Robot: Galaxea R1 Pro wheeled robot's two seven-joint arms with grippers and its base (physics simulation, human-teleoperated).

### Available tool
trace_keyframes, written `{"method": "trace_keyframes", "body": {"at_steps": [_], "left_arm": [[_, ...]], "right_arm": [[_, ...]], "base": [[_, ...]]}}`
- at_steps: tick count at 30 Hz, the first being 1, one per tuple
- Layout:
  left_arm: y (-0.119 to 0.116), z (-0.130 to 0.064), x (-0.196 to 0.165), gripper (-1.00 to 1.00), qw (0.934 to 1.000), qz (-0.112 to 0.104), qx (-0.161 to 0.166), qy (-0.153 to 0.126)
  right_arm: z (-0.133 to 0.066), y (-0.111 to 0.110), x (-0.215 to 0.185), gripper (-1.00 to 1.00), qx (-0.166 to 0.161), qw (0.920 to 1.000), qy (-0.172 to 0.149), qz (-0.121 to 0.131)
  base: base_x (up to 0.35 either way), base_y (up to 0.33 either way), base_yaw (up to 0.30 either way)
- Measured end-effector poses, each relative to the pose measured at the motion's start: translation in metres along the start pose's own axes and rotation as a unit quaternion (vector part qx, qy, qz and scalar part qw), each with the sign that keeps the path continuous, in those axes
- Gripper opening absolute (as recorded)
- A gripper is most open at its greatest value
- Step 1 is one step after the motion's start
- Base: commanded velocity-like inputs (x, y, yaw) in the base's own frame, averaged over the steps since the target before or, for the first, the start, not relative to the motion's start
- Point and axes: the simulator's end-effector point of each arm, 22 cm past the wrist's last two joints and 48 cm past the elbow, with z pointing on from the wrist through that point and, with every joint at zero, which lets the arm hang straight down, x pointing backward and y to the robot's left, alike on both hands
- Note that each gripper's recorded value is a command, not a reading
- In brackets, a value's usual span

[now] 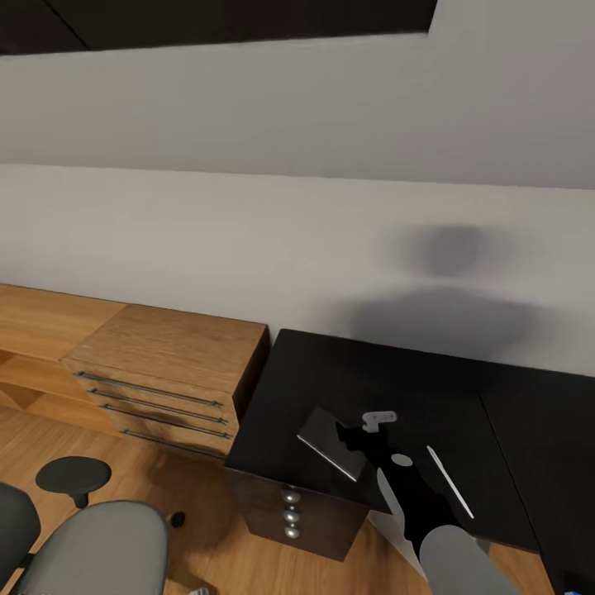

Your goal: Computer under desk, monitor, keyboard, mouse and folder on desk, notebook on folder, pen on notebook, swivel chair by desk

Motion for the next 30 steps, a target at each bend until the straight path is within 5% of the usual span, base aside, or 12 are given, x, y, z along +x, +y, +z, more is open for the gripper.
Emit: {"method": "trace_keyframes", "body": {"at_steps": [12, 30], "left_arm": [[-0.005, 0.002, -0.020, 1.00, 0.9989, -0.002, 0.005, -0.046], [-0.006, 0.016, -0.021, 1.00, 0.9987, -0.004, 0.005, -0.051]], "right_arm": [[0.002, -0.011, 0.001, 1.00, 0.007, 1.0000, 0.001, -0.004], [0.015, -0.018, 0.009, 1.00, 0.009, 0.9999, 0.003, -0.005]], "base": [[0.000, 0.000, 0.004], [0.000, 0.000, 0.000]]}}
